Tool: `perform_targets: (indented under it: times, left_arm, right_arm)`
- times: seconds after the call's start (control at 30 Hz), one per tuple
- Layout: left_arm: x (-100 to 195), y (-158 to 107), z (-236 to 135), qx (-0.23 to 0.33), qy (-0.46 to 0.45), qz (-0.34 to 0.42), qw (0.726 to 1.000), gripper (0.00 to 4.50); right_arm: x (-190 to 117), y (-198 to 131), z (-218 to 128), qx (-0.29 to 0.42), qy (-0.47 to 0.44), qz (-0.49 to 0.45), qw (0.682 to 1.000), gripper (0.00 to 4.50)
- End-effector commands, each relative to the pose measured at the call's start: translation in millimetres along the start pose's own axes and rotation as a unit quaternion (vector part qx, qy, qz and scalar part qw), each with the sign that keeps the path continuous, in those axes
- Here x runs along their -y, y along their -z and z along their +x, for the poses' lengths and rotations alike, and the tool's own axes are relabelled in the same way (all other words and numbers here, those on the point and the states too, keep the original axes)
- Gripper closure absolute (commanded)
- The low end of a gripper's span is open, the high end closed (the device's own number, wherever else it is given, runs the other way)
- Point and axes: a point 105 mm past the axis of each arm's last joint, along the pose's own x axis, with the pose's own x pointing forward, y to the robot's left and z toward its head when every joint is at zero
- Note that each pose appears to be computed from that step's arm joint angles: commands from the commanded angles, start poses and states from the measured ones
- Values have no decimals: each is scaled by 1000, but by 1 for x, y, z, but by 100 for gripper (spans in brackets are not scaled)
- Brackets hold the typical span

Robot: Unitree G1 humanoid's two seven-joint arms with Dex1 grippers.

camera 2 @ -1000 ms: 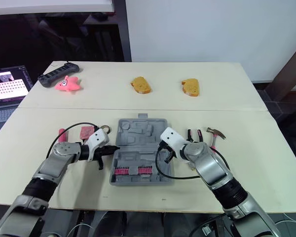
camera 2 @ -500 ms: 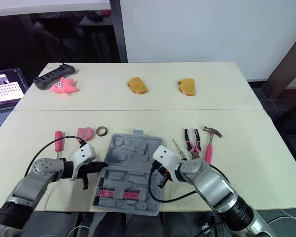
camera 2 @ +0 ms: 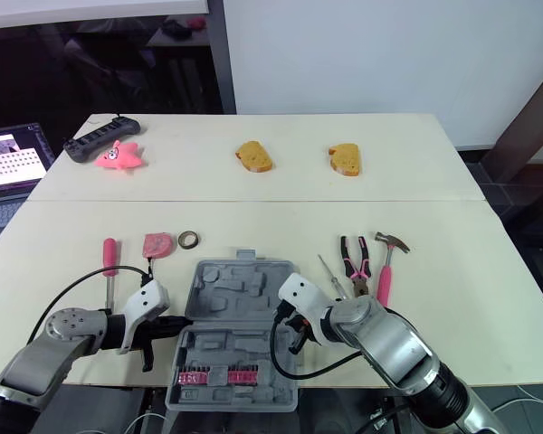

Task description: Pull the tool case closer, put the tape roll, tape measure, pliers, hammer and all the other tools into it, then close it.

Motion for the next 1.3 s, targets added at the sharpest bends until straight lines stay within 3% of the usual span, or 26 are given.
perform_targets:
  times: [0.03,1.3]
  left_arm:
    - [13,8,8,-12,30,-15,999,450]
    - [22,16,6,-20,34,-29,999,450]
  right_arm:
    - [-15,-2,2,1,-32,-10,999,446]
    - [-9,4,1,-13,-5,-3,1000,446]
